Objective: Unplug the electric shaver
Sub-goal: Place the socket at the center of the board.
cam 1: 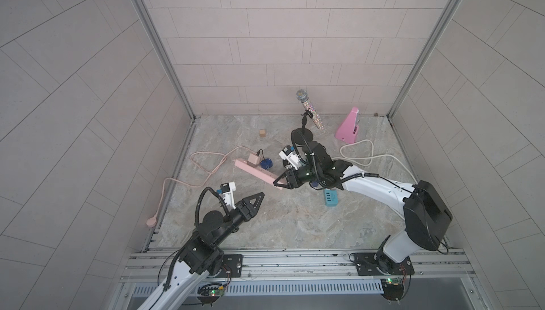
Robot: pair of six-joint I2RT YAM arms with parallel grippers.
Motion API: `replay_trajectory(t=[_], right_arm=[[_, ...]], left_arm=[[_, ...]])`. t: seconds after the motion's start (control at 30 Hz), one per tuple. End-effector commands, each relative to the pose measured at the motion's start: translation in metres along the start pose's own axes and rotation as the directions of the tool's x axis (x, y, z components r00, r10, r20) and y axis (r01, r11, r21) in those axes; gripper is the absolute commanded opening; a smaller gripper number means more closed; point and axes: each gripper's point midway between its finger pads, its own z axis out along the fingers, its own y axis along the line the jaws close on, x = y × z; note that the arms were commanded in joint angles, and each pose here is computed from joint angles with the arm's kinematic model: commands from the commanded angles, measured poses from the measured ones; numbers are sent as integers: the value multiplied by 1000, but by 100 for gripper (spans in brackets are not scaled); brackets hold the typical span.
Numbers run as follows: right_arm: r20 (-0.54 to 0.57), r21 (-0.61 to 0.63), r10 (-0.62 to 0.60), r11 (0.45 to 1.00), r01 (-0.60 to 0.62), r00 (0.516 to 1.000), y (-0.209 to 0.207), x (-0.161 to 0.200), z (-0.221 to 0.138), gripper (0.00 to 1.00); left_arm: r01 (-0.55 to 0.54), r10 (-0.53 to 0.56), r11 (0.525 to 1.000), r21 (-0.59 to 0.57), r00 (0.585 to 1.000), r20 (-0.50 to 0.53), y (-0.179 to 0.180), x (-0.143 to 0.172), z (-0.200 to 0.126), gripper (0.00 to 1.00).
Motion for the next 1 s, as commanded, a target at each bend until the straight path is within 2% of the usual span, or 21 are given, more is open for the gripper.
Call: replay_trajectory(t=[0.0, 0.2, 0.33, 0.47, 0.57, 0.7, 0.97], right_arm=[[101, 38, -149, 989, 146, 984, 23, -38, -26, 3], [63, 119, -132, 985, 123, 989, 3, -29, -17, 3], [33, 156, -136, 979, 129, 990, -6, -20, -7, 2], [21, 183, -137, 974, 131, 990, -10, -16, -2, 2], [4, 193, -146, 971, 142, 989, -9, -12, 5, 2], [-29, 194, -150, 969, 153, 988, -3, 0, 24, 1], [-97, 210, -144, 964, 161, 985, 7, 26, 71, 1]], left_arm=[[-23, 23, 1000, 20, 1000, 16, -13, -7, -3, 64], [-33, 33, 999, 8, 999, 15, -13, -8, -6, 64], [-71, 71, 997, -39, 997, 19, -12, -11, -12, 64], [-116, 124, 984, -135, 991, 48, -8, -23, -26, 64], [-144, 167, 960, -240, 983, 79, 2, -33, -39, 68], [-162, 201, 942, -294, 974, 108, -3, -46, -52, 69], [-143, 186, 944, -299, 975, 121, 1, -46, -53, 69]])
